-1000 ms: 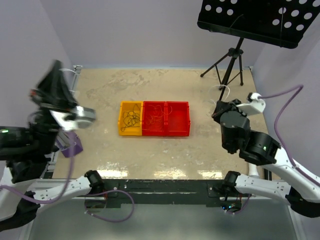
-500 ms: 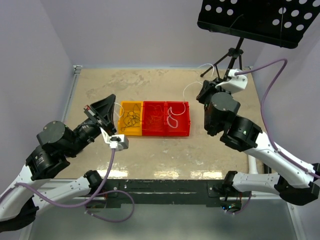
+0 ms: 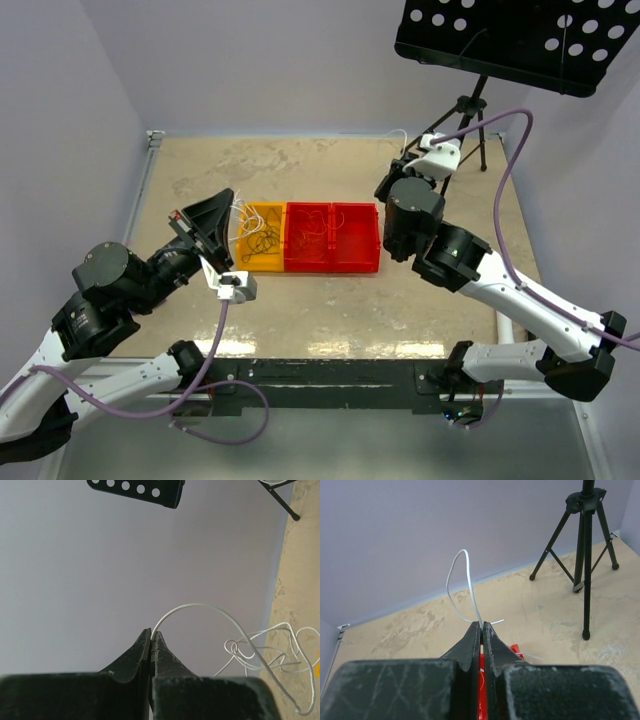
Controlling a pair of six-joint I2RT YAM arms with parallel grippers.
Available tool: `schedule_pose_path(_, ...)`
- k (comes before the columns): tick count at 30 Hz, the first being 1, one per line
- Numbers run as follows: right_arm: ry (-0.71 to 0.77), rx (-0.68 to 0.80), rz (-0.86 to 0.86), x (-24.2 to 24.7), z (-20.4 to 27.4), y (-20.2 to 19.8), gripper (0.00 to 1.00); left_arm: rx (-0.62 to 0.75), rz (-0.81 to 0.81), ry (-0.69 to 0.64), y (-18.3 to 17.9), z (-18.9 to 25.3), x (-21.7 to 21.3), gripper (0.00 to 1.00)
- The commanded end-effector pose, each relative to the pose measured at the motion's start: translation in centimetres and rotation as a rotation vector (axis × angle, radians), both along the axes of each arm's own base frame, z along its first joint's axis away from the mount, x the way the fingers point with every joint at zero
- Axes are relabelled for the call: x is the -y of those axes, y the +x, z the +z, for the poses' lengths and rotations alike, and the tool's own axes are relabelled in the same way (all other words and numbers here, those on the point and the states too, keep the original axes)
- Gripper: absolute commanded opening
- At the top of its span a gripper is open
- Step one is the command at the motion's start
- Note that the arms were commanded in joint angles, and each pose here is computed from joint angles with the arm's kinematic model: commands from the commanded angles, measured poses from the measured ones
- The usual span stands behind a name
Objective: Untangle the cables
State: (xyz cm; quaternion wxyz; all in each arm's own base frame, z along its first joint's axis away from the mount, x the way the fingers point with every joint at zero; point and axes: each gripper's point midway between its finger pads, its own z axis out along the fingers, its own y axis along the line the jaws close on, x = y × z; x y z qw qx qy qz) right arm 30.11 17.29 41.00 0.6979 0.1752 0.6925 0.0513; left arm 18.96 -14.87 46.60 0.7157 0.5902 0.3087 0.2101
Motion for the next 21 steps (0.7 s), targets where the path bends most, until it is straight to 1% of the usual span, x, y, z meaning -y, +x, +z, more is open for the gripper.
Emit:
schedule_pose_path(1,0.032,0.031,-0.011,0.4,0.8,0.7,0.0,0.024,-0.022,-0.071,-0.6,1.9,-0.2,0.0)
schedule_pose_path(5,0.025,0.028,-0.008,0.2,0.2,1.3,0.0,0.028,-0.022,-0.073,-0.6,2.0,-0.3,0.0)
schedule_pose_path(14,-0.001,-0.024,0.006,-1.1,-3.5,2.8,0.0,0.05,-0.015,-0.089,-0.8,2.9,-0.8,0.0)
schedule_pose_path(21,-0.008,-0.051,0.004,-1.2,-5.4,3.2,0.0,0.056,-0.012,-0.086,-0.9,2.8,-0.9,0.0)
